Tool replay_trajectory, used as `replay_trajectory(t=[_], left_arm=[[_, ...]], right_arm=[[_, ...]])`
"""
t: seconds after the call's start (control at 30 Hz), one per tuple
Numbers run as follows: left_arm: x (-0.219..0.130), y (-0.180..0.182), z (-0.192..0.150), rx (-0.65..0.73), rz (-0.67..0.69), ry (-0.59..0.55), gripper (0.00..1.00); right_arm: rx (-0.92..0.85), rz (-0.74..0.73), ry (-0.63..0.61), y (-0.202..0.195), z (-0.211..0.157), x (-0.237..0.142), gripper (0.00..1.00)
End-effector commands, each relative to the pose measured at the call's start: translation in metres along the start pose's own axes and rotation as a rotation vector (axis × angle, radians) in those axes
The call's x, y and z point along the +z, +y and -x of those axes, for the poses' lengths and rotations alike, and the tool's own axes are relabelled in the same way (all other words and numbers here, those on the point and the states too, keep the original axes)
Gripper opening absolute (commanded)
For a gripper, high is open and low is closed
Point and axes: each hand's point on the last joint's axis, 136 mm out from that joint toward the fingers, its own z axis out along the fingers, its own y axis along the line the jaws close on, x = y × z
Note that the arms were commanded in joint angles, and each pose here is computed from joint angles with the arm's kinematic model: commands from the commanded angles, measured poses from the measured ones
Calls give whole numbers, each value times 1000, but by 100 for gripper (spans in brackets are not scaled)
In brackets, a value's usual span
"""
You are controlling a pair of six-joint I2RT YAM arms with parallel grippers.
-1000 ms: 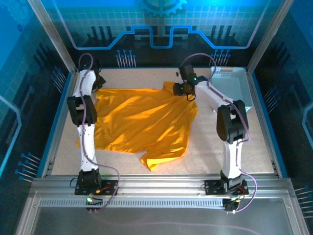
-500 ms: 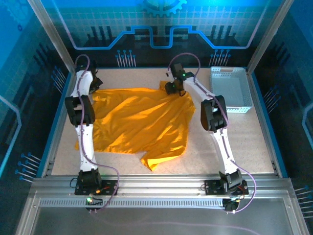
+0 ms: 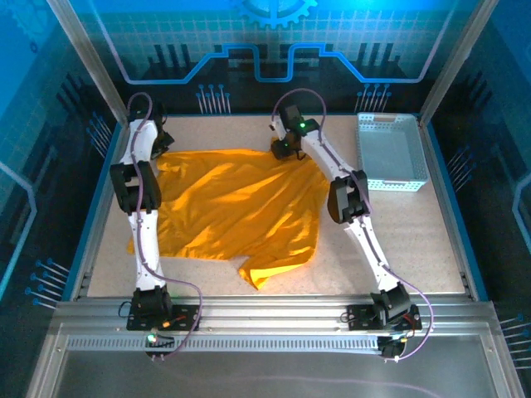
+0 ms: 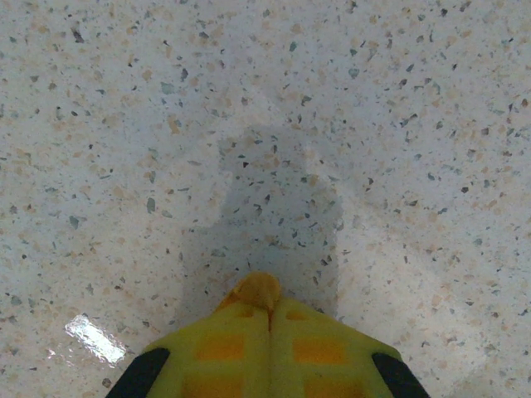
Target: Fold the inside-out t-shirt
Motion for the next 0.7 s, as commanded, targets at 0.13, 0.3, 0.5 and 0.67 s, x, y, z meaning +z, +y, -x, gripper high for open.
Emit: replay_trajectory(t=[0.13, 0.3, 0.5, 0.67], left_arm=[[-11, 5, 3, 3, 2, -2, 0], [-11, 6, 5, 5, 5, -6, 0], [-11, 10, 7, -4, 12, -10, 0], [-11, 11, 7, -13, 14, -9, 0]], right_arm=[[31, 0, 45, -5, -12, -7, 25], [74, -64, 17, -31, -3, -28, 9], [185, -125, -21, -76, 3, -56, 2], [242, -127, -26, -98, -1, -60, 1]])
